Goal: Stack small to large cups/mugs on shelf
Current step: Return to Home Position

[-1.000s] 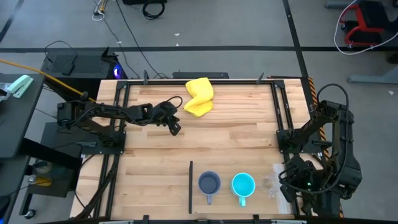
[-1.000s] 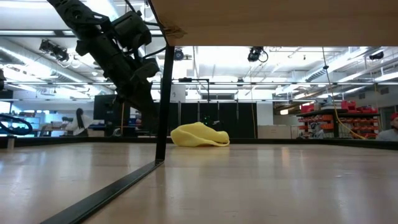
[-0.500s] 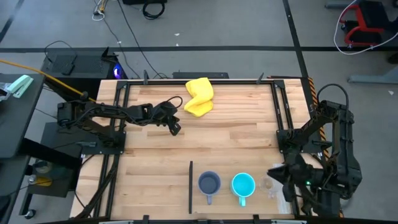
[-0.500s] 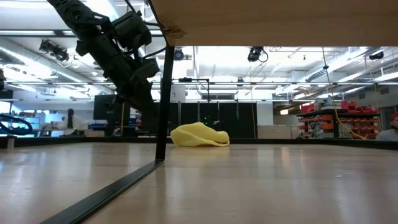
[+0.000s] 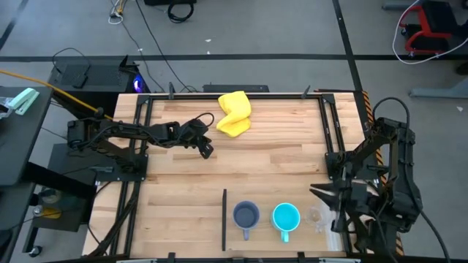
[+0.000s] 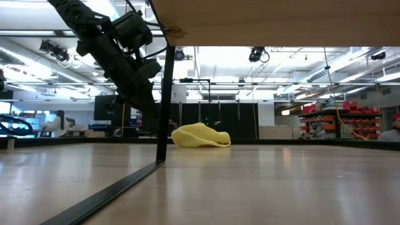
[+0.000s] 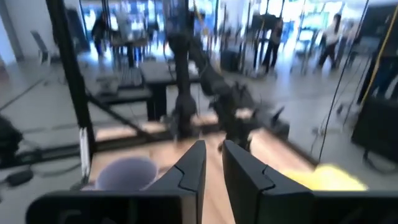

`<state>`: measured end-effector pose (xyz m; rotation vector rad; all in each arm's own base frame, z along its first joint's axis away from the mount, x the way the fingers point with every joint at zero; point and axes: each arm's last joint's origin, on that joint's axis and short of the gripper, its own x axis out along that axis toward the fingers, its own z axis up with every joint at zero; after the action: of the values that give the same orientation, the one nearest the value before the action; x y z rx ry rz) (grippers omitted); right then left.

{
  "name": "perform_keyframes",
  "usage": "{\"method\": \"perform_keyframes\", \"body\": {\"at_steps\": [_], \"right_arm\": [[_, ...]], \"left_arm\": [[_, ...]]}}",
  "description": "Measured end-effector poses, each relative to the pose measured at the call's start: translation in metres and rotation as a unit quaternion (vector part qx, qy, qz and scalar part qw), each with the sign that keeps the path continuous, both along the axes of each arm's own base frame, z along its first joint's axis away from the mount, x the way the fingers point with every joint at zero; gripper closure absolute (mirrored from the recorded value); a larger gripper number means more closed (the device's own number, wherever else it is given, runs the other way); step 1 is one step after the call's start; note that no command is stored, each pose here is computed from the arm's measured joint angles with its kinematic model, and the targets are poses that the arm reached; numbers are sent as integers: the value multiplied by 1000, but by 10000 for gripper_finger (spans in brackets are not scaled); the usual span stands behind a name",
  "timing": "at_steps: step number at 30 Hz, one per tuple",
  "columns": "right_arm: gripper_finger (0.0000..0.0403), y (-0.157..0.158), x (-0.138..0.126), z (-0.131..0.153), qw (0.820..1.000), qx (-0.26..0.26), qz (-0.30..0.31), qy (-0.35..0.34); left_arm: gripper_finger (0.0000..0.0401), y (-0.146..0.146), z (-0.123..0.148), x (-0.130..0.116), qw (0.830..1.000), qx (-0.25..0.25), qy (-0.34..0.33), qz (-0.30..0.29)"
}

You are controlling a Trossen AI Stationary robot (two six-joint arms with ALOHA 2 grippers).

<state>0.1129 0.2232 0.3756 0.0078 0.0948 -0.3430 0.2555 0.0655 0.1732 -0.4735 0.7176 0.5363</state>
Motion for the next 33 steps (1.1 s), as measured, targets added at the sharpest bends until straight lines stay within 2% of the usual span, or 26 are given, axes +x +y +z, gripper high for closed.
{"method": "perform_keyframes", "body": {"at_steps": [5, 7, 11, 19, 23, 26, 28, 31, 33], "right_arm": [[341, 8, 1, -4, 997, 60, 14, 49], [341, 15, 1, -7, 997, 68, 23, 41], [341, 38, -1, -16, 991, 118, 55, 20], [341, 66, 4, -34, 985, 135, 107, 15], [341, 68, 29, -26, 977, 144, 151, 42], [341, 69, 53, -14, 960, 135, 239, 52], [341, 66, 68, -3, 948, 106, 297, 30], [341, 44, 81, 16, 936, 82, 342, 5], [341, 21, 83, 33, 936, 77, 344, -10]], "left_arm": [[376, 0, 0, 0, 1000, 1, 1, -2], [373, 0, 0, 0, 1000, 1, 1, -2], [370, 0, 0, 0, 1000, 1, 1, -2], [376, -1, 2, 2, 1000, 17, -9, -20], [380, -1, 6, 7, 998, 15, -42, -39], [379, -2, 9, 9, 996, 4, -63, -58], [376, -3, 10, 10, 995, -2, -69, -70], [371, -6, 10, 11, 994, -9, -70, -84], [368, -11, 10, 12, 993, -4, -68, -101]]}}
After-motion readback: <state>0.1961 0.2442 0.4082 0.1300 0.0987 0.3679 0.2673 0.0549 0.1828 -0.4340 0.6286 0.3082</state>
